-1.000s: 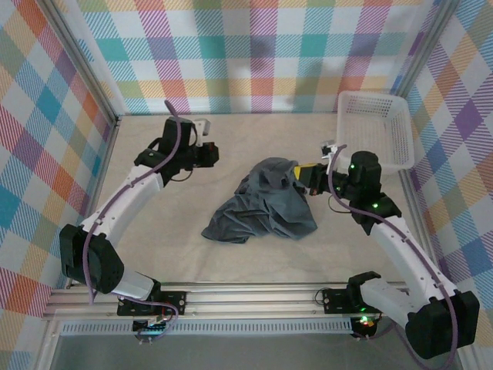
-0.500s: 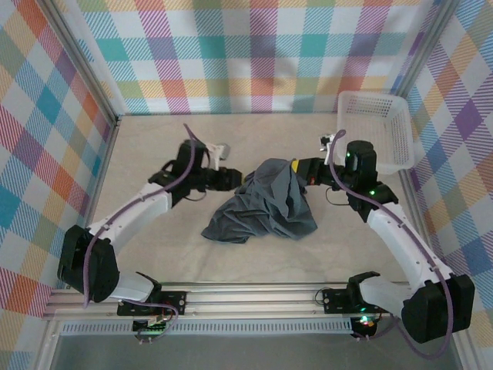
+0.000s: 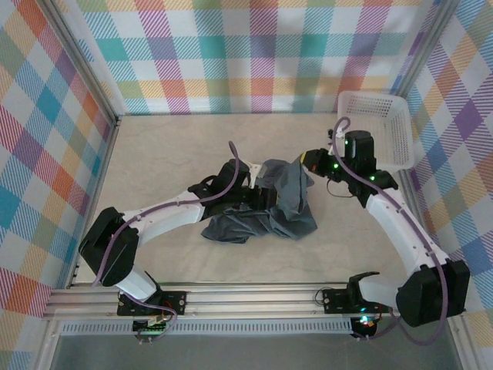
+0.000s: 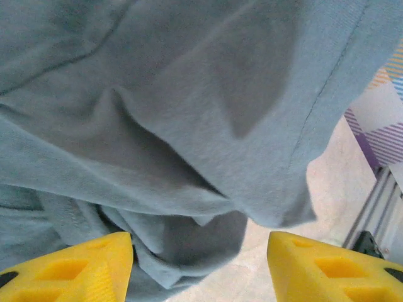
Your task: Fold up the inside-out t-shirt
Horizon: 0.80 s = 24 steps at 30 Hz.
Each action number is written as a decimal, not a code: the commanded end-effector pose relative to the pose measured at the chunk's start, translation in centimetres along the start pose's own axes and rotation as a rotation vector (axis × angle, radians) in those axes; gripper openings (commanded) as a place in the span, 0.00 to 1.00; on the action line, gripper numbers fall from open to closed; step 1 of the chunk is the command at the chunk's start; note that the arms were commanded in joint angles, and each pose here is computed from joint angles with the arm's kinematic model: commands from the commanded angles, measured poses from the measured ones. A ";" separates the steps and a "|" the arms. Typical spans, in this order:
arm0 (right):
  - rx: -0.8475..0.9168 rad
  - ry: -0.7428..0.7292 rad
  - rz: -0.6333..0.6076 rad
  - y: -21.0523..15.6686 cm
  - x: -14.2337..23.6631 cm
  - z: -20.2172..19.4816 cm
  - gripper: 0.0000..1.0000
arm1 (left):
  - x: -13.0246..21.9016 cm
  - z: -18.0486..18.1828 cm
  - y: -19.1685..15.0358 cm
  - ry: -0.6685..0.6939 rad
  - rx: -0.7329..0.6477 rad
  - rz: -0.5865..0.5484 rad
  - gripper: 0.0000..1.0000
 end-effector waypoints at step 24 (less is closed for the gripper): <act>0.409 -0.280 0.489 -10.7 -1.9 -5.3 0.40 | 3.1 4.7 1.9 0.244 0.124 -0.066 0.59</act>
Point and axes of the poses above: each hand's point on the last joint's axis, 136 mm out from that joint toward the fingers, its own x axis back along the fingers, its own z axis along the line the jaws close on, y = z × x, the point moved 9 cm from there along x, back along the fingers, and after that the axes turned 4 degrees about x, right-handed, at the moved point
